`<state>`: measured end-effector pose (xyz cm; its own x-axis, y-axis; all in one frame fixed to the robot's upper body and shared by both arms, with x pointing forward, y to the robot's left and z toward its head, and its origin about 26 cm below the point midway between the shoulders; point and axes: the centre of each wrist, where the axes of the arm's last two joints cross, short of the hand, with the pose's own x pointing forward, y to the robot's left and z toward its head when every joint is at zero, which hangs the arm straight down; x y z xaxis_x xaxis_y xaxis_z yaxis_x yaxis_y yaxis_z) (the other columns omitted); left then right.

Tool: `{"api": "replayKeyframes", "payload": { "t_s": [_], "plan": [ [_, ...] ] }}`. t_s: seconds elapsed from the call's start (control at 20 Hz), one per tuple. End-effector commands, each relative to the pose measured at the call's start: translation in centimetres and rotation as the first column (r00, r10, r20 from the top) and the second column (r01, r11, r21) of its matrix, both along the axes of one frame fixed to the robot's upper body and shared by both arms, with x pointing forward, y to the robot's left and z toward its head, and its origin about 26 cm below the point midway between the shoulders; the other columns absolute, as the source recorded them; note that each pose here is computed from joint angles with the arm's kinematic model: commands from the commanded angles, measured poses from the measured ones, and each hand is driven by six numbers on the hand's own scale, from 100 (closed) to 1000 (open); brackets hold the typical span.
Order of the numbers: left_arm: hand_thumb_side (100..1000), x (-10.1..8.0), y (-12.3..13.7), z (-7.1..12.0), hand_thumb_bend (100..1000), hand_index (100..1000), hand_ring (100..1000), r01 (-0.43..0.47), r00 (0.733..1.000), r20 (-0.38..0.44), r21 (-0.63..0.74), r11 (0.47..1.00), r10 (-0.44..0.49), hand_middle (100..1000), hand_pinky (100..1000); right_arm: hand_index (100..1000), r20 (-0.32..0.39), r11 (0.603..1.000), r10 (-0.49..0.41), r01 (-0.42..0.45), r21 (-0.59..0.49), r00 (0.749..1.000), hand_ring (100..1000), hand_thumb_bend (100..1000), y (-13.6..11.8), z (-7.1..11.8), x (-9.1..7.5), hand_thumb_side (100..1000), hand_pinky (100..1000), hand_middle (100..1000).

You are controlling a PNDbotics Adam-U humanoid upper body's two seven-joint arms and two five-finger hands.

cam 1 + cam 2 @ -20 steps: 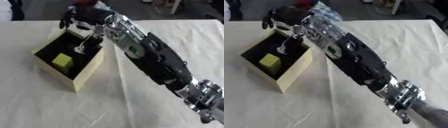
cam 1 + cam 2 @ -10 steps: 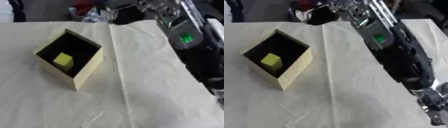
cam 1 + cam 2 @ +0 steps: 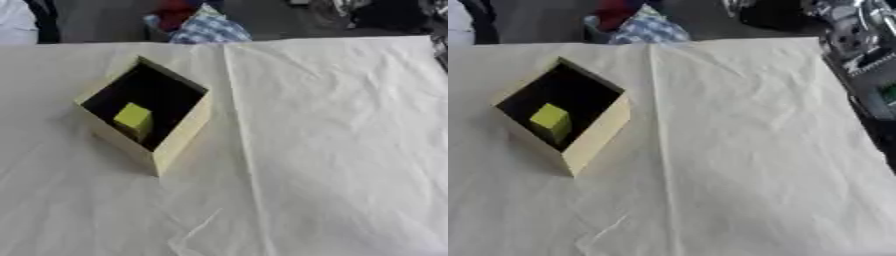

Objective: Pick up objects on the table and place them in the box.

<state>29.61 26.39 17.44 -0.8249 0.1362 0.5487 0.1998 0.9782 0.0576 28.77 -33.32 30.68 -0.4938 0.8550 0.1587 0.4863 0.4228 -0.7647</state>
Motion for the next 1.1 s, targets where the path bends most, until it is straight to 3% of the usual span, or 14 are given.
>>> {"api": "replayKeyframes", "payload": {
  "t_s": [0.05,0.6,0.75,1.1],
  "plan": [
    [726,-0.3,0.7,0.7,100,712,782,-0.033,0.999,0.025,0.021,0.999,0.032,820,726,812,0.102,0.999,-0.034,0.03,0.037,0.994,748,100,-1.6,0.4,-1.0,520,663,617],
    [731,-0.7,1.6,0.1,100,714,786,-0.108,0.994,0.023,0.01,0.994,0.108,826,726,824,0.194,0.965,-0.091,0.039,0.258,0.977,778,100,-4.9,-7.8,-2.9,671,661,661],
    [725,-0.7,1.8,0.0,100,715,788,-0.13,0.991,0.023,0.001,0.992,0.13,827,725,826,0.189,0.952,-0.125,0.064,0.301,0.974,779,100,-5.2,-9.8,-3.5,725,657,666],
    [725,-0.9,2.0,-0.2,100,714,788,-0.153,0.988,0.019,-0.004,0.988,0.153,827,725,821,0.173,0.921,-0.181,0.104,0.376,0.968,765,100,-5.3,-12.7,-4.4,783,641,647]
  ]
}}
